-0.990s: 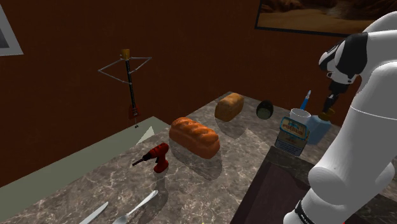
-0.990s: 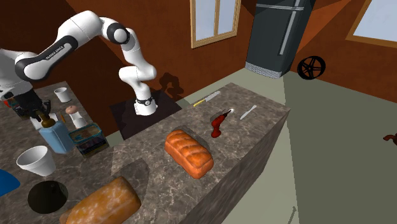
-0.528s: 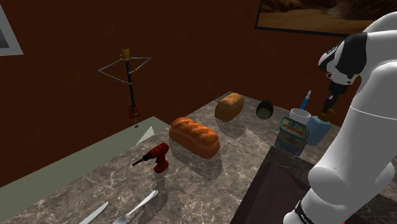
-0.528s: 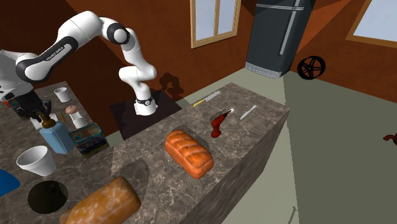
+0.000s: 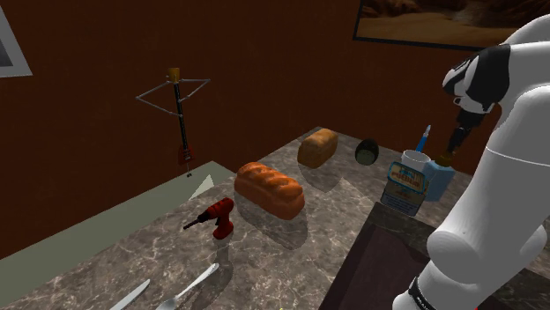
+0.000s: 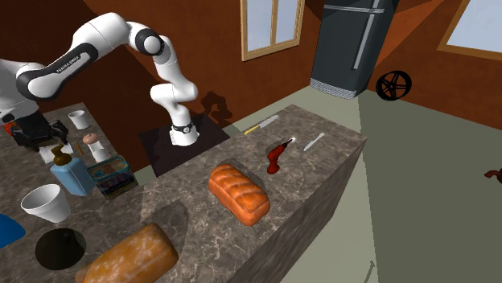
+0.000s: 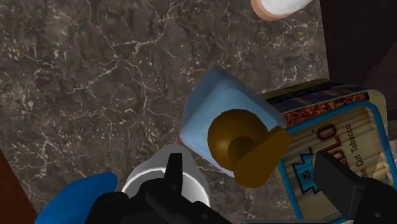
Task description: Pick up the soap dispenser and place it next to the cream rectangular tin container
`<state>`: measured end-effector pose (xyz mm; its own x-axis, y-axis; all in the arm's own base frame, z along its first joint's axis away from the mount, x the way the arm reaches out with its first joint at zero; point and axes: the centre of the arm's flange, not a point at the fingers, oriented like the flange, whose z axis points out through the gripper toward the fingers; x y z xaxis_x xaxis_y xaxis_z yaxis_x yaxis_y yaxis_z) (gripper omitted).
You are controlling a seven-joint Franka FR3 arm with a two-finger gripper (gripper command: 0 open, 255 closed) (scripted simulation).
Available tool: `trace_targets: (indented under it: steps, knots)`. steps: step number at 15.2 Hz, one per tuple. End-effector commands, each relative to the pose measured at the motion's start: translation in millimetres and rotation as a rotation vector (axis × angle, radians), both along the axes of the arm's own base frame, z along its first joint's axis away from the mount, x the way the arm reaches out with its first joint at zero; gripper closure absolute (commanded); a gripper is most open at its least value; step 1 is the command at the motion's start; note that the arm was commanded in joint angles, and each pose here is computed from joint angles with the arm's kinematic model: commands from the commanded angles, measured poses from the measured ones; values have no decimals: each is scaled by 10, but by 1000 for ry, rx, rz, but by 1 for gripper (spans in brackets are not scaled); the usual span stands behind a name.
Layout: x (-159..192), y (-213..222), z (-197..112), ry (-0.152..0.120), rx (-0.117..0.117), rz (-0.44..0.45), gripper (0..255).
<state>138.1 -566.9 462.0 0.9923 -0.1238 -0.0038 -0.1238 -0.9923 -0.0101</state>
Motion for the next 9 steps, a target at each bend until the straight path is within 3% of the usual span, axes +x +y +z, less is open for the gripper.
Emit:
trace_targets:
  steps: [1,9]
  knots:
    - [-17,10,242,0,1,0,0]
    - [-17,9,346,0,1,0,0]
